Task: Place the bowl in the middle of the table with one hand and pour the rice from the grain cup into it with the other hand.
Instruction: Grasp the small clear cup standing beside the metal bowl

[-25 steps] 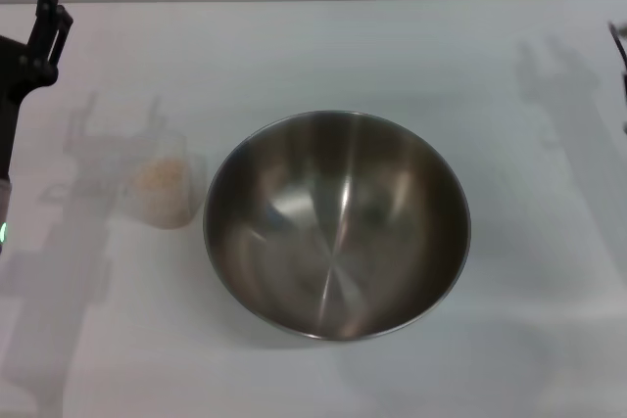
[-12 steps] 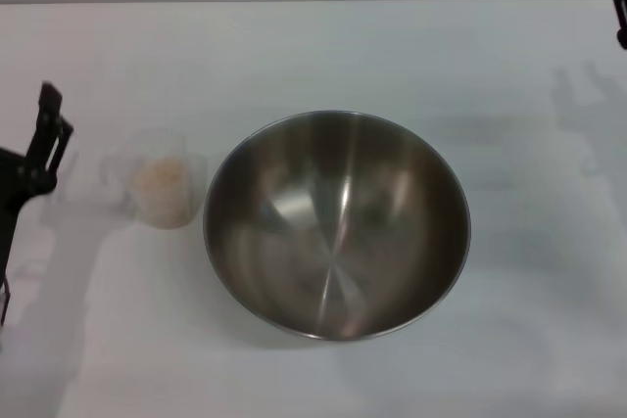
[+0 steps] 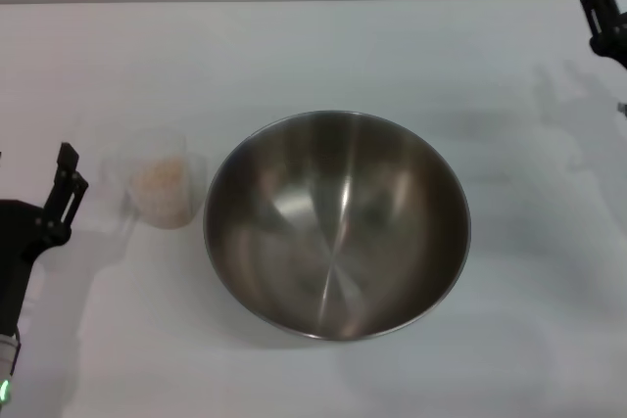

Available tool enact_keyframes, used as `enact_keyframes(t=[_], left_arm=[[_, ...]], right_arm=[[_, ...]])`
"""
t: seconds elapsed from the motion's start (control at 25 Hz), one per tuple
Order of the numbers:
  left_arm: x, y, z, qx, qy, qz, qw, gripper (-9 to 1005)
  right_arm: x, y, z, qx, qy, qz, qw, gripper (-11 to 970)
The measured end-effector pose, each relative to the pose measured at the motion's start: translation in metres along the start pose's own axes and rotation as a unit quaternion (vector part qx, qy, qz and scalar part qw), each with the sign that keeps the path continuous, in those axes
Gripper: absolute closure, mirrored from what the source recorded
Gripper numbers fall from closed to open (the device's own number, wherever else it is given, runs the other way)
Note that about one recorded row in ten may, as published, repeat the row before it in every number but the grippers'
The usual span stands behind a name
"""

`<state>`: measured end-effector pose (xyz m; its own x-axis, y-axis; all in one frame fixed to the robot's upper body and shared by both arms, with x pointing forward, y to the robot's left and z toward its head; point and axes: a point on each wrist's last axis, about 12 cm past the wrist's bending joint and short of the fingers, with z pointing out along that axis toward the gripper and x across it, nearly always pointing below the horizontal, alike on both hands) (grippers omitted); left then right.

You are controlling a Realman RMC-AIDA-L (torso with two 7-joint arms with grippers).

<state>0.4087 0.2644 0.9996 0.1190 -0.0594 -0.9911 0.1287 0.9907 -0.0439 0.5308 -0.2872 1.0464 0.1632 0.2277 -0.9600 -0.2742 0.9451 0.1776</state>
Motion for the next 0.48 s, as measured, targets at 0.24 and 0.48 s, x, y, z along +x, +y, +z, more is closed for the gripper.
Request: enact_keyframes(t=[0.24, 0.48], left_arm=[[0.0063, -0.0010, -0.0071, -0.002, 0.027, -0.003, 1.000, 167], [0.0099, -0.0021, -0.0075, -0.001, 0.043, -0.005, 0.999, 167]], right_arm=[[0.0020, 0.0007, 0.0021, -0.002, 0.010, -0.007, 1.000, 527], [0.0024, 0.0025, 0.0034, -0.004, 0.009, -0.024, 1.000, 527]])
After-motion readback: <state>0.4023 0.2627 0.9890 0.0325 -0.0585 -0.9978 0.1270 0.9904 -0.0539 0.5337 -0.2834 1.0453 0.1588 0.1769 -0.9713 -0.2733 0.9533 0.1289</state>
